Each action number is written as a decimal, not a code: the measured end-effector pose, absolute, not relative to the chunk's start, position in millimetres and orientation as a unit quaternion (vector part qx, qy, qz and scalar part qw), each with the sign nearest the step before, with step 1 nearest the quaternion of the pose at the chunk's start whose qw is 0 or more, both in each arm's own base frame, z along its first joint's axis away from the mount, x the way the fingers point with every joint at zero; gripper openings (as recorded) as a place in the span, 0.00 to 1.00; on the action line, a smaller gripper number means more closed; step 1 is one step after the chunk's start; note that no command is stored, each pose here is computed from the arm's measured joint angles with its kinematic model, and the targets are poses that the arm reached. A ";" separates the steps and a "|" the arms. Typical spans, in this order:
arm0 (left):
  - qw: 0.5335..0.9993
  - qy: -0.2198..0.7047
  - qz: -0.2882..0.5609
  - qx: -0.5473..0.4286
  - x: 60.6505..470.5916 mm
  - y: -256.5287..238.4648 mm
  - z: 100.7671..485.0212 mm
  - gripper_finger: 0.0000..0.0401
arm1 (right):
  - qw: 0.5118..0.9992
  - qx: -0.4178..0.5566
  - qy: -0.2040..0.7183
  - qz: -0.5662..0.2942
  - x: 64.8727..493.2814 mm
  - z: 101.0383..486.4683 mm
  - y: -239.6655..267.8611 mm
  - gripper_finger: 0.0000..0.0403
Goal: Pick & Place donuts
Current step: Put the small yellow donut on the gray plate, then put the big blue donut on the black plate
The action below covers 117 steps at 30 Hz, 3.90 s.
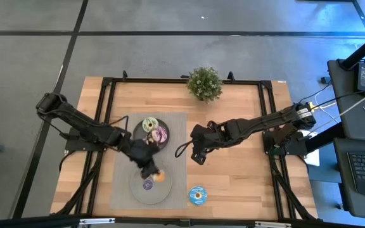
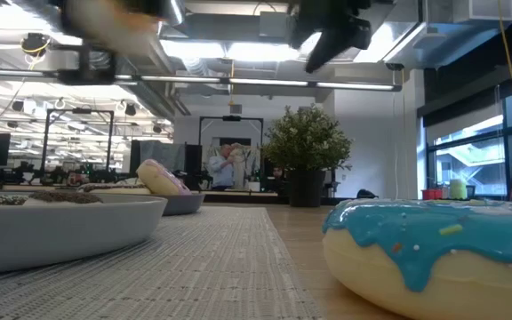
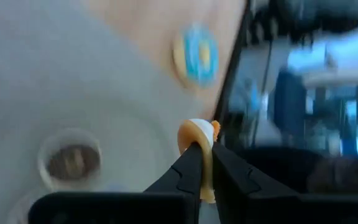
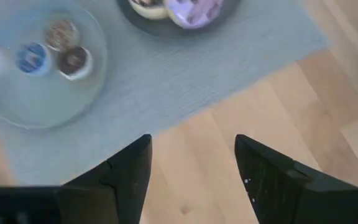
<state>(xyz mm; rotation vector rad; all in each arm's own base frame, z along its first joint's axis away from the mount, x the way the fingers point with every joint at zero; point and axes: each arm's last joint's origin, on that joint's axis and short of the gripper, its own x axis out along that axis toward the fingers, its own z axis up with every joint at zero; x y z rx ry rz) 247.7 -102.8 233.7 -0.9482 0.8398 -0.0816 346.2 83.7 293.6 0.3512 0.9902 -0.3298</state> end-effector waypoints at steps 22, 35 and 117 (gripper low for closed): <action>0.802 0.442 0.007 -0.402 253.7 -158.6 175.5 0.06 | 0.852 0.162 0.457 -0.196 343.8 292.6 87.3 0.56; 0.810 0.459 0.029 -0.364 258.4 -160.1 154.3 0.06 | 0.853 0.162 0.456 -0.195 344.1 292.8 87.4 0.56; 0.804 0.465 0.073 -0.364 242.4 -127.6 187.7 0.42 | 0.850 0.135 0.492 -0.127 342.4 291.3 91.7 0.56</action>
